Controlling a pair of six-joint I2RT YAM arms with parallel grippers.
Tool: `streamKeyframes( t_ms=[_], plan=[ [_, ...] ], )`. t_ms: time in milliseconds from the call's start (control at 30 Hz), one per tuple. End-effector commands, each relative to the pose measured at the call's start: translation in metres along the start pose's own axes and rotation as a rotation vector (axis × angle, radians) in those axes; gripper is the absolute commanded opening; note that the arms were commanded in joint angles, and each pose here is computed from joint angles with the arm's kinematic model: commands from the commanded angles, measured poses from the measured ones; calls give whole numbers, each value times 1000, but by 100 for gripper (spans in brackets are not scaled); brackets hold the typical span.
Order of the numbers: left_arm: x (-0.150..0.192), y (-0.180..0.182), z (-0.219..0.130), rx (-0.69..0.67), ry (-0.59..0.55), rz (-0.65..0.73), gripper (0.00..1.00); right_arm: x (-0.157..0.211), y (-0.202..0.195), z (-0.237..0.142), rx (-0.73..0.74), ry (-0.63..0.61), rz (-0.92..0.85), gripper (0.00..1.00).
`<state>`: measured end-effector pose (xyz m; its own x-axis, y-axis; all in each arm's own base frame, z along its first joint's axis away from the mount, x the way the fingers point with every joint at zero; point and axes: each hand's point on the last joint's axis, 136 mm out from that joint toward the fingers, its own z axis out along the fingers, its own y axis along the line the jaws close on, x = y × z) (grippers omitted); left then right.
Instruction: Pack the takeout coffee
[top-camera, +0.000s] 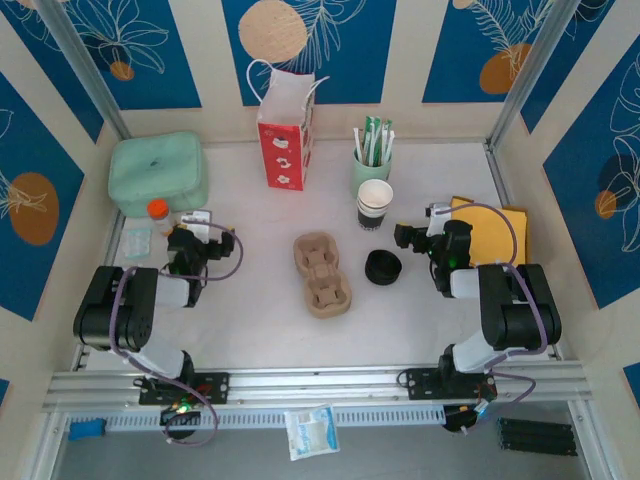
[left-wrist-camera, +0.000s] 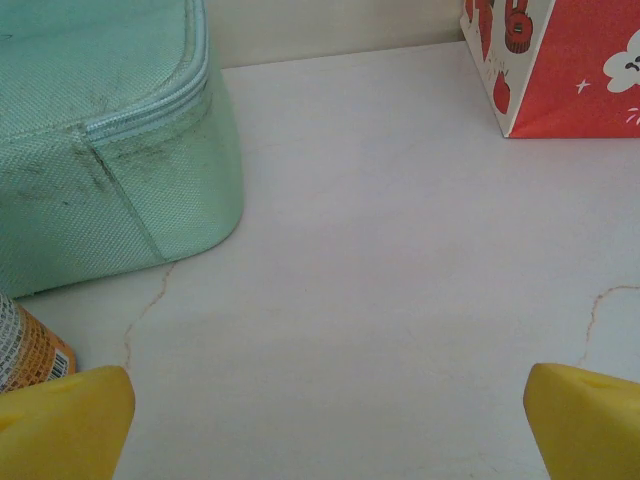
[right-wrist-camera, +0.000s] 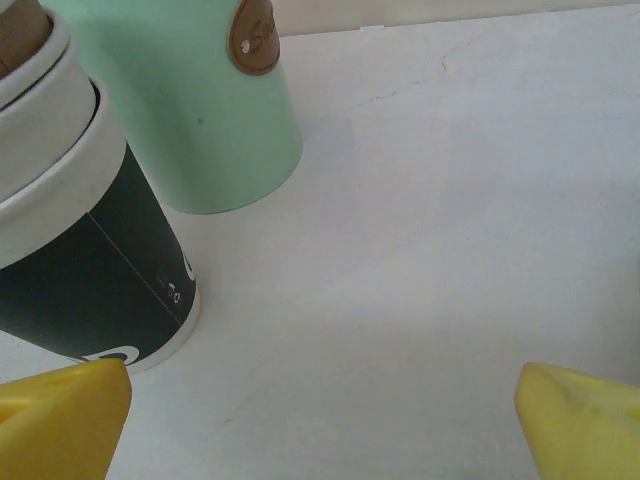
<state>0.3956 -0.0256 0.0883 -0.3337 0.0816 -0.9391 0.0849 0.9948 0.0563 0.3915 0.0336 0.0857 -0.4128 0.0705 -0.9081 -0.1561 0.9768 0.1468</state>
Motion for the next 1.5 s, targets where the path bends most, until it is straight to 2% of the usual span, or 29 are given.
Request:
streamKeyframes(
  t_ms=[0, 1267, 1367, 1467],
  plan=[
    [-4, -1, 0, -3, -10, 20, 99, -9, 1, 0, -12, -20, -5, 99],
    [-3, 0, 1, 4, -3, 9, 99, -10, 1, 0, -14, -22, -2, 99],
    [-4, 0, 0, 8, -9, 10, 99, -22, -5, -7, 49, -23, 11, 99],
    [-7, -2, 1, 10, 8, 19, 99, -41, -12, -19, 118, 46, 95, 99]
  ],
)
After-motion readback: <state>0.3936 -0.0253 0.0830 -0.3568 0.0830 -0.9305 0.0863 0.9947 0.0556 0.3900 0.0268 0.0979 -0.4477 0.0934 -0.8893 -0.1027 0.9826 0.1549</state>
